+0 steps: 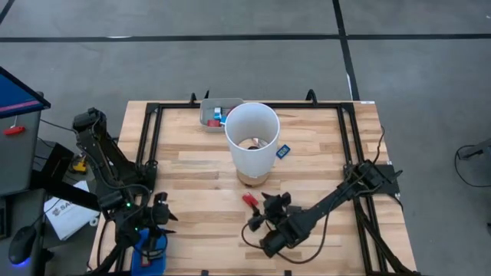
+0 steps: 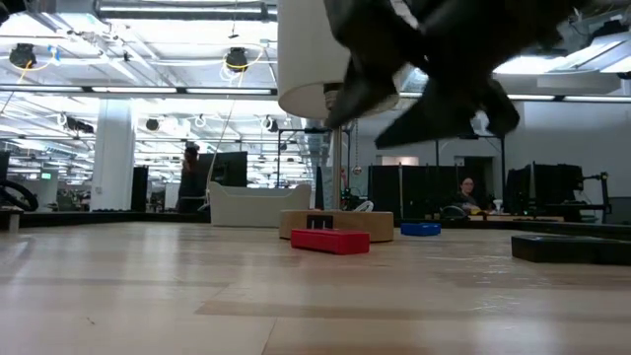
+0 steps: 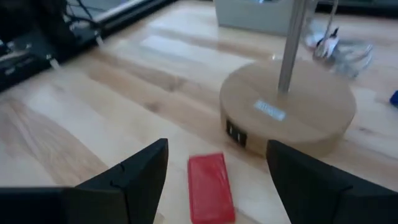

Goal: Pick & Place Office items
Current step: Put the red digital timer into the blue bin

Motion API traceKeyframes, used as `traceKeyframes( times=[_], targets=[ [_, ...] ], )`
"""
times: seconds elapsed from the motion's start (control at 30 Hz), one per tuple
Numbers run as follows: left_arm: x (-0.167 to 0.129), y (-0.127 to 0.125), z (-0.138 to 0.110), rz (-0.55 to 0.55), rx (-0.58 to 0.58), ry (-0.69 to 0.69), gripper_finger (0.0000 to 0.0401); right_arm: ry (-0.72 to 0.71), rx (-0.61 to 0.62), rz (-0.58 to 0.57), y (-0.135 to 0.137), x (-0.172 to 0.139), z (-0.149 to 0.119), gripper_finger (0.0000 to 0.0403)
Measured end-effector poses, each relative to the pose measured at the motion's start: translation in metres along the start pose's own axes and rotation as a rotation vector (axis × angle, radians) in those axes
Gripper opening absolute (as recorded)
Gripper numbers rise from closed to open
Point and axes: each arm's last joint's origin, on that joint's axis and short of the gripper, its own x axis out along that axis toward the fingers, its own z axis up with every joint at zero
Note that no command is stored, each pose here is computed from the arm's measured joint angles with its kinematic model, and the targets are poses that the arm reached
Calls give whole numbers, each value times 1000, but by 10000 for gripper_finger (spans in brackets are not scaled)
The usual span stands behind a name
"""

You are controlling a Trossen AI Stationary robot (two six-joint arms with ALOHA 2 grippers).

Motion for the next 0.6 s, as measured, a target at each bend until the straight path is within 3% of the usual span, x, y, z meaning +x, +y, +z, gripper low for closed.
traceKeyframes(
  times=[0.2, 0.47, 0.6],
  targets=[
    [1, 2, 0, 20, 3, 8, 186, 65, 22, 30, -8, 17, -13, 264],
    [1, 3, 1, 45, 3, -26, 186, 42, -156, 66, -2, 28, -6, 265],
    [1, 3, 1, 47, 2, -28, 186, 39, -156, 41, -11, 43, -7, 265]
  ],
)
